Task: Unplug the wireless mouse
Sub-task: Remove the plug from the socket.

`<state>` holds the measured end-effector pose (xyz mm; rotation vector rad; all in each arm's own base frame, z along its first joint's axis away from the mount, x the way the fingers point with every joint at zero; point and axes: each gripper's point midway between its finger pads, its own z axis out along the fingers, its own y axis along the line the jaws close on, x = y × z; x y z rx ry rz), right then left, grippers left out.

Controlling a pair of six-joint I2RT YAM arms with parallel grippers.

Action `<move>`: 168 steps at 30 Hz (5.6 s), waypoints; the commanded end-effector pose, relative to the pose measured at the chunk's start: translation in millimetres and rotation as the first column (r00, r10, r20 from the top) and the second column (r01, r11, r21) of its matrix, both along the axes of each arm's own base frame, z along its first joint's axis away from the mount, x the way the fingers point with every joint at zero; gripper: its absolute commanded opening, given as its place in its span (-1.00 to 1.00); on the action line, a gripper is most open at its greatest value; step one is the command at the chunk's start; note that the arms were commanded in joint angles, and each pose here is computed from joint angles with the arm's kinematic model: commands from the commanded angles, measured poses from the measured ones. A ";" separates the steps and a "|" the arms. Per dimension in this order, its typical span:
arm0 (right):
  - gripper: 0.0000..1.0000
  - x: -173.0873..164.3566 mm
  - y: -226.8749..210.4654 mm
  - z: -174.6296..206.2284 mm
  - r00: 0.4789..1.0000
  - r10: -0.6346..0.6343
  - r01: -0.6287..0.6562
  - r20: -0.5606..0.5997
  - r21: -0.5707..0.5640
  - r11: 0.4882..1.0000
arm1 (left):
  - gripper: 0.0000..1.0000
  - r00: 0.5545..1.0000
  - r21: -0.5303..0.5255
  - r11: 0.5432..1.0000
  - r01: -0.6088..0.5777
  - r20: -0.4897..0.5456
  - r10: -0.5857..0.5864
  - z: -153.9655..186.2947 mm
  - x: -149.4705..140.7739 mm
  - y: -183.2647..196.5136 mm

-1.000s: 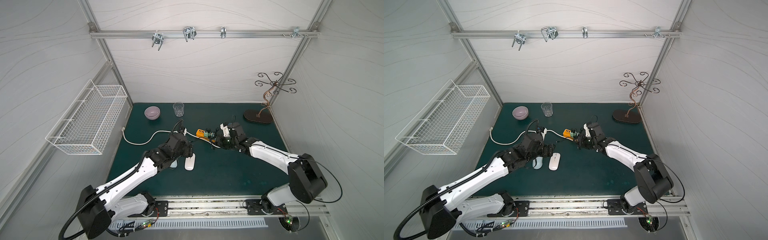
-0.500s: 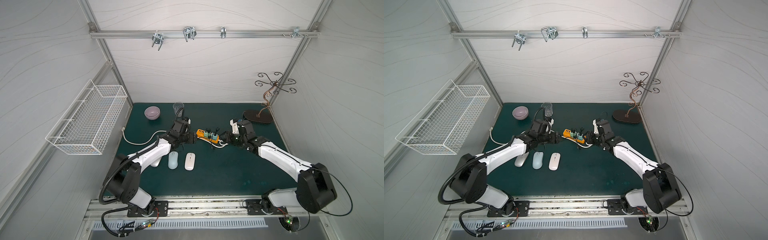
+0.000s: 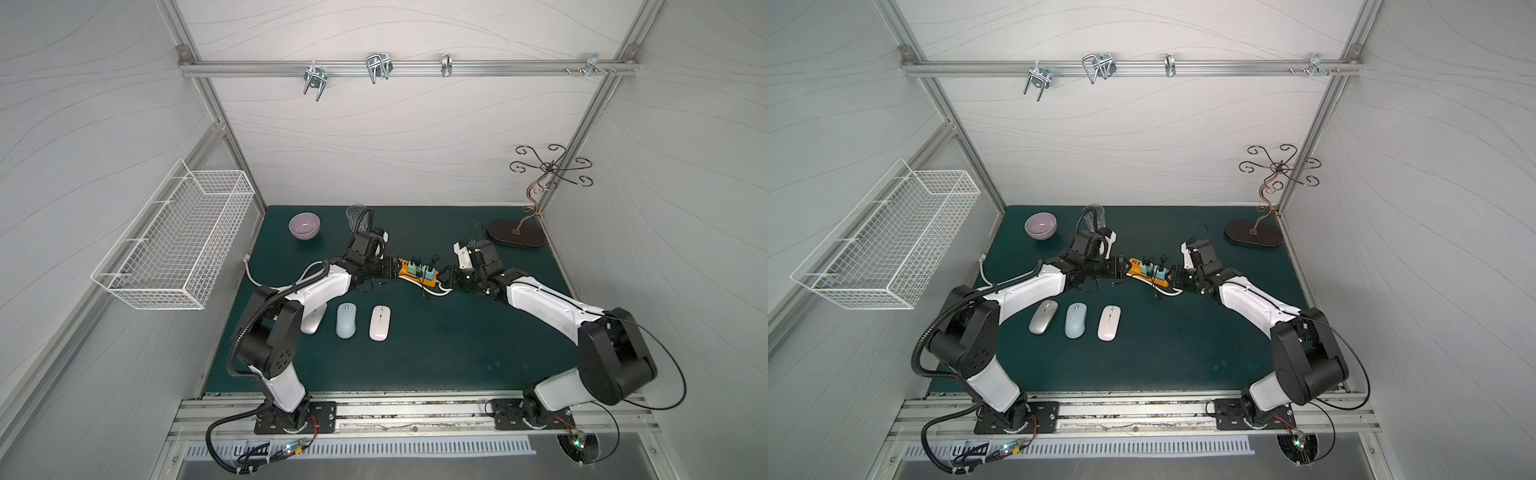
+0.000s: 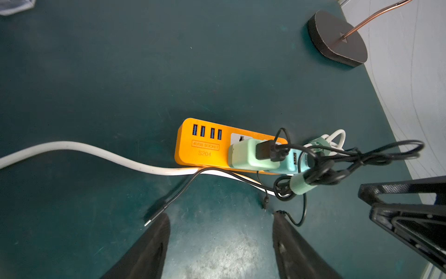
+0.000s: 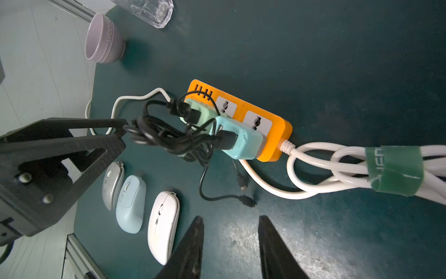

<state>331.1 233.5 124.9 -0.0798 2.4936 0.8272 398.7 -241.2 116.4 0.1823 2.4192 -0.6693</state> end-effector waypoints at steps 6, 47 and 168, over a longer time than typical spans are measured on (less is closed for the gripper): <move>-0.25 17.8 6.1 -3.0 0.999 0.037 -0.036 0.013 -0.039 0.999 | 0.33 0.998 -0.091 0.996 0.026 0.051 -0.021 23.0 9.5 -13.0; 0.03 28.3 17.5 -11.6 0.992 0.080 -0.061 0.098 -0.182 0.981 | -0.10 0.998 -0.161 0.985 0.056 -0.025 -0.061 9.5 -6.3 -22.7; -1.00 71.7 66.6 -57.4 0.835 0.465 -0.377 0.295 -0.310 0.873 | -0.20 0.995 -0.263 0.965 0.000 -0.096 -0.026 -38.3 129.0 -42.5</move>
